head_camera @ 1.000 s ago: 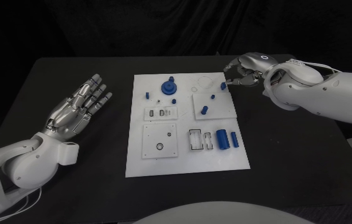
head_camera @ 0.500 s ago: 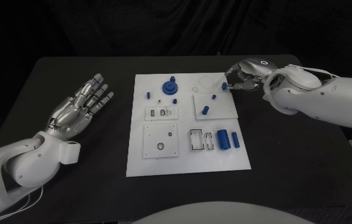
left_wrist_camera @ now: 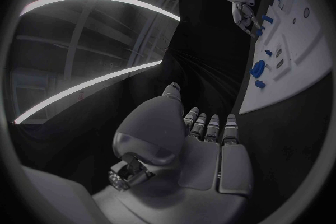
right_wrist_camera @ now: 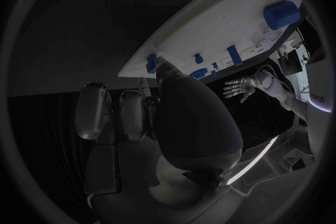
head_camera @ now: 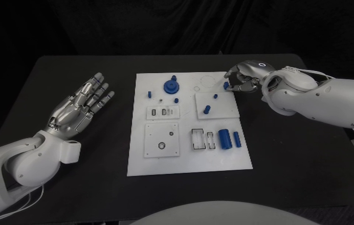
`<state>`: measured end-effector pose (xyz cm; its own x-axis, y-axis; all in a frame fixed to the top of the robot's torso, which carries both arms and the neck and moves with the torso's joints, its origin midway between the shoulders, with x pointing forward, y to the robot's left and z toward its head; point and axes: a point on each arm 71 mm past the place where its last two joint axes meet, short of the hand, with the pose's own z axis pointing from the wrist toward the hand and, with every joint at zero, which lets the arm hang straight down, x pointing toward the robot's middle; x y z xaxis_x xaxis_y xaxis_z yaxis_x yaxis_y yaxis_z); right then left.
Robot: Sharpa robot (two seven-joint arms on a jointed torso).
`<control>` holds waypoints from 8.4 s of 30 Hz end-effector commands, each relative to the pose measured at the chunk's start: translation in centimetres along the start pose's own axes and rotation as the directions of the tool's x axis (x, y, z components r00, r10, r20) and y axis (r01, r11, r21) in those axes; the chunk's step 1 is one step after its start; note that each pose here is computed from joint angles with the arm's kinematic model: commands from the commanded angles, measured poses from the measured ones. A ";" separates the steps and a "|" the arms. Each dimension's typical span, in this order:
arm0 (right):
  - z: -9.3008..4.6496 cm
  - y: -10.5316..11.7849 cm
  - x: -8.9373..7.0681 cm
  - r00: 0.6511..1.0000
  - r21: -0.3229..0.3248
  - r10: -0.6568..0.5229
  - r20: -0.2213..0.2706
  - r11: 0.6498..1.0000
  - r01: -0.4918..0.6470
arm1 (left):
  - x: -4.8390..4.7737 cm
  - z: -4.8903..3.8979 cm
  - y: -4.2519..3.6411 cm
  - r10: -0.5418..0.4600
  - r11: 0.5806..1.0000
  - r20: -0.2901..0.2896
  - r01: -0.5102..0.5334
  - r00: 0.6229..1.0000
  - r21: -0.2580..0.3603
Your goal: Assemble the parts on the task board
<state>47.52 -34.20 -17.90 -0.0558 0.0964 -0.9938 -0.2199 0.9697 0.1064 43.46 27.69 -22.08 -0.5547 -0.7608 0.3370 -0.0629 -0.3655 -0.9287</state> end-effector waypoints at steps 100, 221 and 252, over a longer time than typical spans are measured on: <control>1.6 20.6 3.2 0.994 -0.329 -0.054 -0.091 0.944 0.021 | 0.12 0.51 -0.06 -0.019 0.999 -0.024 0.020 1.000 0.047; 2.9 9.1 -1.6 0.986 -0.321 0.101 0.132 0.946 -0.054 | 9.12 14.60 3.61 0.803 -0.154 -0.590 -0.926 0.087 -0.345; 3.1 9.3 -1.3 0.988 -0.316 0.097 0.122 0.947 -0.055 | 9.71 15.72 4.82 0.806 -0.132 -0.585 -0.938 0.088 -0.322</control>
<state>48.58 -24.61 -15.62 0.0453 0.2183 -0.9748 -0.5258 0.8350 0.1626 50.91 10.41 -20.81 -0.5806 -0.0404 -0.8132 0.2462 0.9433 -0.2227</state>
